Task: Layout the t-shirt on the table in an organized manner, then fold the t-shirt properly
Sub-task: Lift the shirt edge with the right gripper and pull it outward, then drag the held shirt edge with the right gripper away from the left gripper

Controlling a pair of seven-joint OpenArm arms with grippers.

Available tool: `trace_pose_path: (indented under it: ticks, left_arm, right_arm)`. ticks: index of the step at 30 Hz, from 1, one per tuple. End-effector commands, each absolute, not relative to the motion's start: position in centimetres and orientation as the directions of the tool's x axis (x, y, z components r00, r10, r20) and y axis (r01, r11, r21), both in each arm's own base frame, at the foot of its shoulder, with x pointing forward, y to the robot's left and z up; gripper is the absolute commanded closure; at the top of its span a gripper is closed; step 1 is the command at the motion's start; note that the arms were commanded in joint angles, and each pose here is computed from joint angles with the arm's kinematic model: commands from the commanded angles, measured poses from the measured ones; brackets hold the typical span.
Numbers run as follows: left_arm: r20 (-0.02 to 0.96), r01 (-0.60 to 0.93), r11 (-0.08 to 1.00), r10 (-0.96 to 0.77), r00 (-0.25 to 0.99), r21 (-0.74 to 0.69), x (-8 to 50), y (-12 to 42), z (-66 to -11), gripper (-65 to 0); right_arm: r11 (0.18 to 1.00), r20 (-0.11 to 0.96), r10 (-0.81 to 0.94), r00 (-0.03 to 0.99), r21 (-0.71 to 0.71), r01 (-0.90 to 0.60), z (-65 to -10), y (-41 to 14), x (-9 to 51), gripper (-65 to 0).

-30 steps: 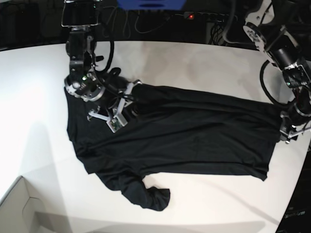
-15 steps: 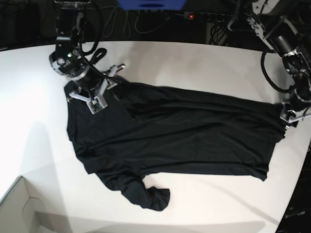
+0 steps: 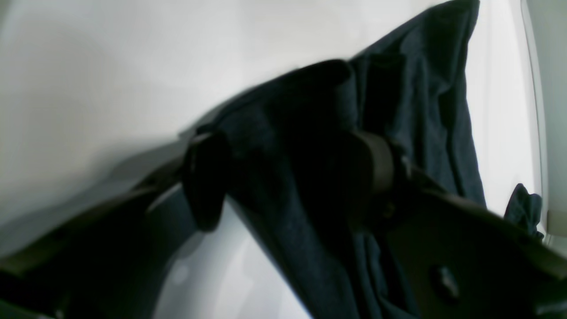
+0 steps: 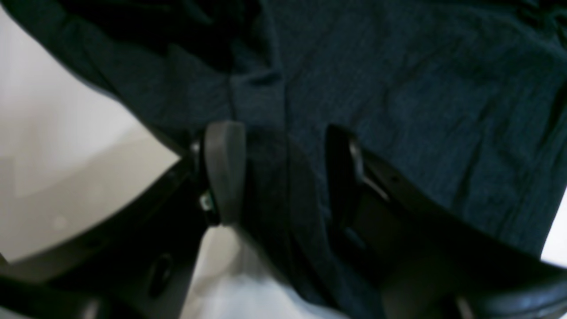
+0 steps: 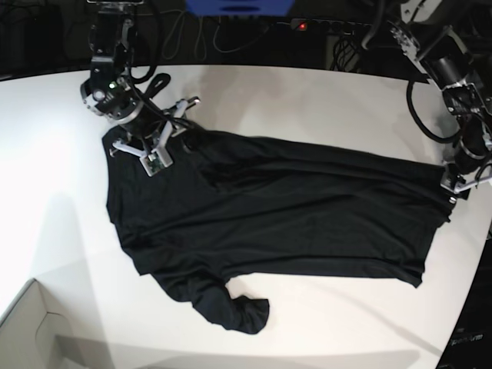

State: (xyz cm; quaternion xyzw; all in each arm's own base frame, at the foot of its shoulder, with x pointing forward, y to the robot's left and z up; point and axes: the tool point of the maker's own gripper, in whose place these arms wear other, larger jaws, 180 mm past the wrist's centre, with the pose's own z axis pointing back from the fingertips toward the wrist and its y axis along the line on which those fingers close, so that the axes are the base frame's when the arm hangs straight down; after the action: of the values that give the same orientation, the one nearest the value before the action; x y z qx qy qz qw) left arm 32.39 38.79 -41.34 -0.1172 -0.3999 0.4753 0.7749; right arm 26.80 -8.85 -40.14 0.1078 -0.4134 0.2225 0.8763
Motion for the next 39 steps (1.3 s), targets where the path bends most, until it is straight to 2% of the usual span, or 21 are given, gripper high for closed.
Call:
trace_pose_path:
  ticks: [1,7,12,16,21,29,39]
  left_arm:
    - [0.525,-0.654,0.528,0.820,0.227,-0.542,32.3,39.7,-40.8,-39.4]
    - [0.525,-0.655,0.529,0.820,0.229,-0.540,32.2,39.7,-40.9,-39.4]
    - [0.525,-0.655,0.529,0.820,0.229,-0.540,32.2,39.7,-40.9,-39.4]
    - [0.525,-0.655,0.529,0.820,0.229,-0.540,32.2,39.7,-40.9,-39.4]
    - [0.527,-0.655,0.529,0.819,0.228,-0.539,32.2,39.8,-40.8,-39.4]
    - [0.539,-0.657,0.534,0.812,0.223,-0.532,32.1,40.5,-40.4,-39.4]
    - [0.557,-0.659,0.542,0.802,0.218,-0.522,32.0,41.5,-39.8,-39.4]
  right_arm:
    - [0.878,0.807,0.278,0.521,0.008,-0.479,-38.9,-8.5,27.6,-29.0]
    - [0.870,0.792,0.276,0.544,0.035,-0.492,-39.9,-7.8,26.8,-16.3]
    - [0.862,0.778,0.278,0.563,0.057,-0.504,-40.9,-7.2,26.1,-17.5]
    - [0.862,0.780,0.279,0.561,0.055,-0.504,-40.7,-7.2,26.1,-16.0]
    - [0.866,0.791,0.280,0.544,0.036,-0.499,-40.0,-7.6,26.6,0.0]
    - [0.863,0.827,0.301,0.474,-0.025,-0.505,-37.2,-7.7,27.8,0.0]
    - [0.855,0.820,0.344,0.458,-0.072,-0.513,-37.4,-9.5,30.6,0.0]
